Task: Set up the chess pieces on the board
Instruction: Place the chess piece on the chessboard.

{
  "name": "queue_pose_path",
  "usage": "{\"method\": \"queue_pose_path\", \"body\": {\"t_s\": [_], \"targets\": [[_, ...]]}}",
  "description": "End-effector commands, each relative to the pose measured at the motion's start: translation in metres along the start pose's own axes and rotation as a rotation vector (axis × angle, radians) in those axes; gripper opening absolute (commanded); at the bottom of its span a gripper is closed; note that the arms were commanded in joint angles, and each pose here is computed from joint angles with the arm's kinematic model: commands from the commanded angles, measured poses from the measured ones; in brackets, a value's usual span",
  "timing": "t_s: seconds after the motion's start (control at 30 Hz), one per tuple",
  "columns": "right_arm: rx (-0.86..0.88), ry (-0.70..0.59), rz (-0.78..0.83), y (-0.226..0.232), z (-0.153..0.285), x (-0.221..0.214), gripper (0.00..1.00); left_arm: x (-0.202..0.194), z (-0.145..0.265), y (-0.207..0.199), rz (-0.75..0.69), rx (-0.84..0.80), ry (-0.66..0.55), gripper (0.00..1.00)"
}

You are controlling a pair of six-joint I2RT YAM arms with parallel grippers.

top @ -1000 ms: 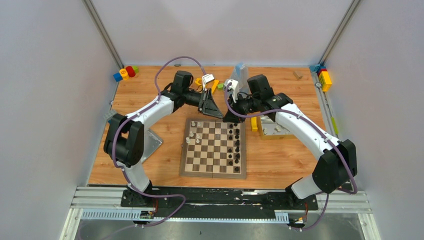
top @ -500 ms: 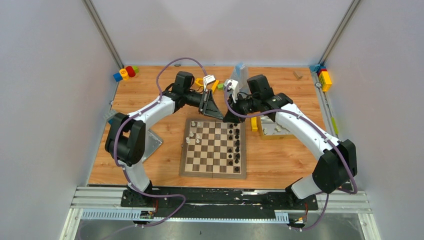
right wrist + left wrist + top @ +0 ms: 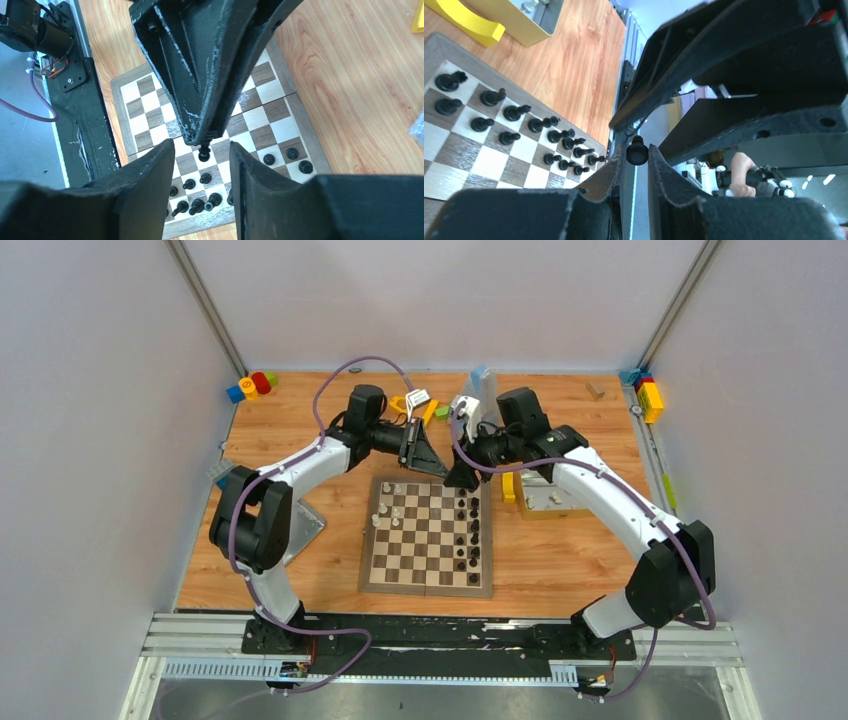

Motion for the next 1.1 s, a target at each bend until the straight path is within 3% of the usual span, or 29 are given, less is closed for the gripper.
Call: {"method": "queue_pose_path", "body": {"t_s": [0.0, 0.1, 0.13, 0.33, 0.57, 1.07], "targets": [[-0.021, -0.162, 0.042, 0.005, 0.031, 0.049, 0.50, 0.016, 0.010, -0.028, -0.107, -0.052, -0.099, 0.00], [-0.026, -0.226, 0.013, 0.006, 0.045, 0.065, 0.54, 0.023, 0.020, -0.037, -0.165, -0.089, -0.186, 0.00], [-0.030, -0.248, 0.004, 0.006, 0.048, 0.070, 0.54, 0.025, 0.021, -0.041, -0.126, -0.100, -0.199, 0.00], [0.010, -0.332, -0.118, 0.000, 0.059, 0.091, 0.47, 0.030, 0.028, -0.060, -0.161, -0.173, -0.289, 0.00], [0.174, -0.327, -0.238, 0.002, 0.049, 0.094, 0.42, 0.025, 0.033, -0.070, -0.245, -0.201, -0.392, 0.00], [0.319, -0.304, -0.311, 0.007, 0.036, 0.081, 0.38, 0.021, 0.036, -0.074, -0.319, -0.196, -0.442, 0.00]]}}
Point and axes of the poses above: each gripper's point midway between its finger pads, its own z axis back along the fingers, its own y axis along the line the jaws close on, x = y × z, the point moved 3 cm from there along z, back along the fingers, and after that the axes turned 1 degree about z, right-handed, at the moved point
